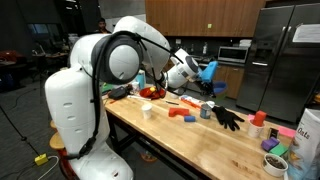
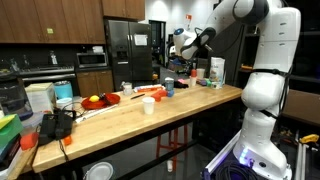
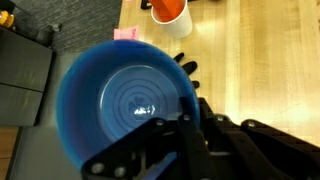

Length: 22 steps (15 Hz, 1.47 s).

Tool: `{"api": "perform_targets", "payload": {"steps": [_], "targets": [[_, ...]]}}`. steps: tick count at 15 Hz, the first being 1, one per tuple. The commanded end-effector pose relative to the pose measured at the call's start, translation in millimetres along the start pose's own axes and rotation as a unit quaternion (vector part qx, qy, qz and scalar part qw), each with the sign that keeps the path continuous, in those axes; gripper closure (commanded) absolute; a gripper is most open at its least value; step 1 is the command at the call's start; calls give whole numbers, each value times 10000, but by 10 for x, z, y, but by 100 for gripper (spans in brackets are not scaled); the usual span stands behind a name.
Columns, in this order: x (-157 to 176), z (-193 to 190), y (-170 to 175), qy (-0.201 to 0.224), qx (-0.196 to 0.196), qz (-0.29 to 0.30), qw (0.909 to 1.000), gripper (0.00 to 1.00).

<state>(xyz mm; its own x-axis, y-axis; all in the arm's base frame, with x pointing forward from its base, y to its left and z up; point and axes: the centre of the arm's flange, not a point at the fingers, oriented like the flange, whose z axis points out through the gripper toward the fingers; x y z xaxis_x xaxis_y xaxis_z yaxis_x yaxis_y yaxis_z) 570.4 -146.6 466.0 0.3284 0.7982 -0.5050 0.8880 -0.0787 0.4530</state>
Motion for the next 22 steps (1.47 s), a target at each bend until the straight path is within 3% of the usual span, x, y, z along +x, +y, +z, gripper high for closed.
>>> {"api": "perform_targets", "payload": {"steps": [1,9,14,18,22], "targets": [[-28,-433,-312,-85,-496,76,9987,97],[409,-896,-575,147,-924,806,9923,97],[1075,-879,-954,487,-576,1395,9873,97],[1672,-902,-1347,793,-182,1865,9791,97],[2060,-941,-1656,952,182,2286,9687,97]]}}
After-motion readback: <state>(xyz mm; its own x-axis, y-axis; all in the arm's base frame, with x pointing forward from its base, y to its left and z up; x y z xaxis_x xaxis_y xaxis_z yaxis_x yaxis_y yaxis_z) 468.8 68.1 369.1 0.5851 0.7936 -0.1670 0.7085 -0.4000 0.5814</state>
